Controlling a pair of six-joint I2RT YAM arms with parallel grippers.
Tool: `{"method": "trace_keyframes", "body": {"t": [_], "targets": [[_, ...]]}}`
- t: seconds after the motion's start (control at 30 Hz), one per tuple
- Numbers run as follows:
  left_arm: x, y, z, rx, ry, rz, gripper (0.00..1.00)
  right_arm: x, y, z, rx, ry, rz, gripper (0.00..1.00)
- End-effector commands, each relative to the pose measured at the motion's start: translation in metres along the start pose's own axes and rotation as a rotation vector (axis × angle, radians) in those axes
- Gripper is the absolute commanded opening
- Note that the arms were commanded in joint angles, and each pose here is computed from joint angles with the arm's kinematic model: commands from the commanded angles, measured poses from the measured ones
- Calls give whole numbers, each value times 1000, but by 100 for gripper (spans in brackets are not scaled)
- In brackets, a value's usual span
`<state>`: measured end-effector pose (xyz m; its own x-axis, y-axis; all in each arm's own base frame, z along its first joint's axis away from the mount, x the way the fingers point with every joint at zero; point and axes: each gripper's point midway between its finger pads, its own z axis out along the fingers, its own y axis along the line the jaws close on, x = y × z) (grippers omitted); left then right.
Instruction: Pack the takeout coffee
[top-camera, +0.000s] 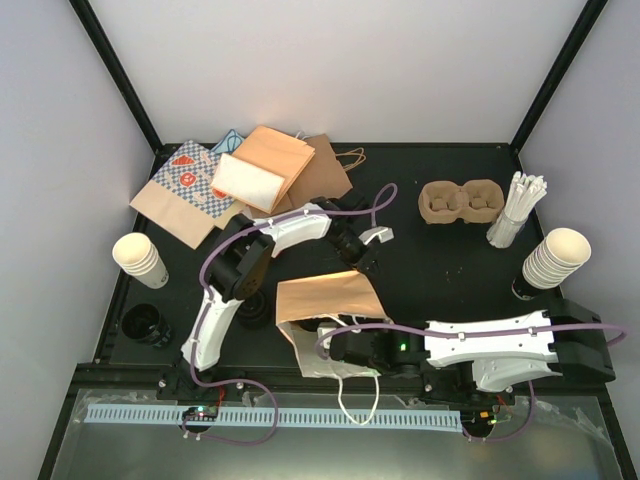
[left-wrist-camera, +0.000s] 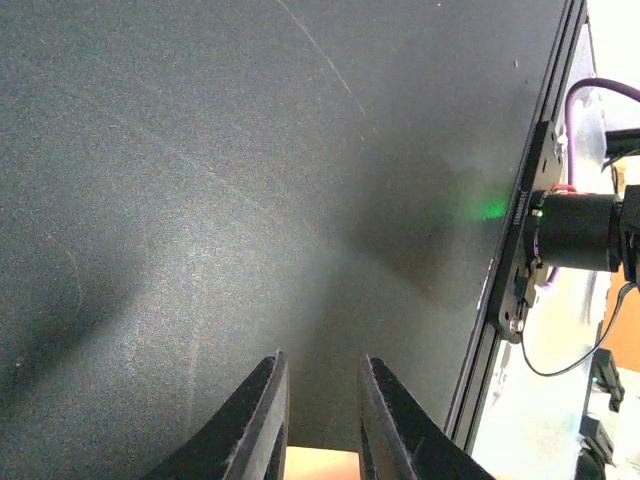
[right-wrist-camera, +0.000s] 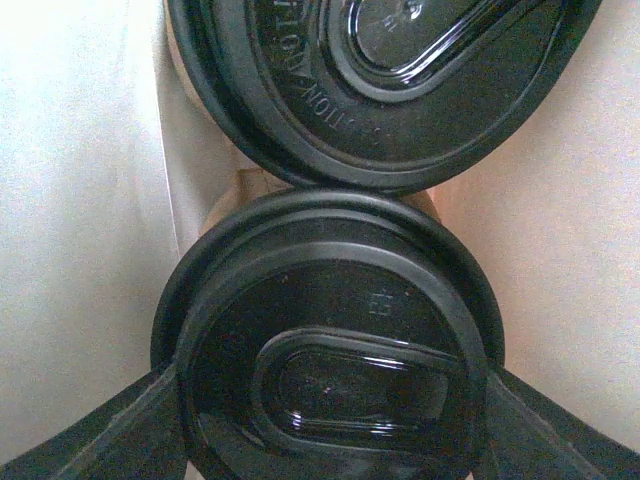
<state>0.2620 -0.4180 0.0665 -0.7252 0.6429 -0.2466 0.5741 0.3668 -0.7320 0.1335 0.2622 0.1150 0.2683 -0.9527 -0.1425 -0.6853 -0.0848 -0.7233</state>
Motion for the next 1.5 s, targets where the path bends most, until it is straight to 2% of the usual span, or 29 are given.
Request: {"method": "trace_keyframes", "body": {"t": [0.0,0.17,0.27,0.6,0.77,0.93,1.2,1.47], "targets": [[11,-15,4,-4,17,-30,22,17,17,11,-35,66,-58,47],[10,-19,5,1,2,-43,21,19,18,15,-20,86,-71,47],[2,-21,-3,-24,-9,-34,24,17,12,13,4,82,-60,47],[-42,-51,-67,-117,-160,7,66,15,3,5,99,77,-84,47],[-44,-48,-95,-187,-211,-6,73,14,2,3,117,71,-87,47],[-33,-24,-96,-242,-194,-53,74,11,0,1,124,56,-78,47],[-15,24,-67,-270,-137,-129,68,11,-1,-1,125,42,-69,47],[-10,38,-48,-230,-101,-151,62,17,1,4,153,61,-97,47]]}}
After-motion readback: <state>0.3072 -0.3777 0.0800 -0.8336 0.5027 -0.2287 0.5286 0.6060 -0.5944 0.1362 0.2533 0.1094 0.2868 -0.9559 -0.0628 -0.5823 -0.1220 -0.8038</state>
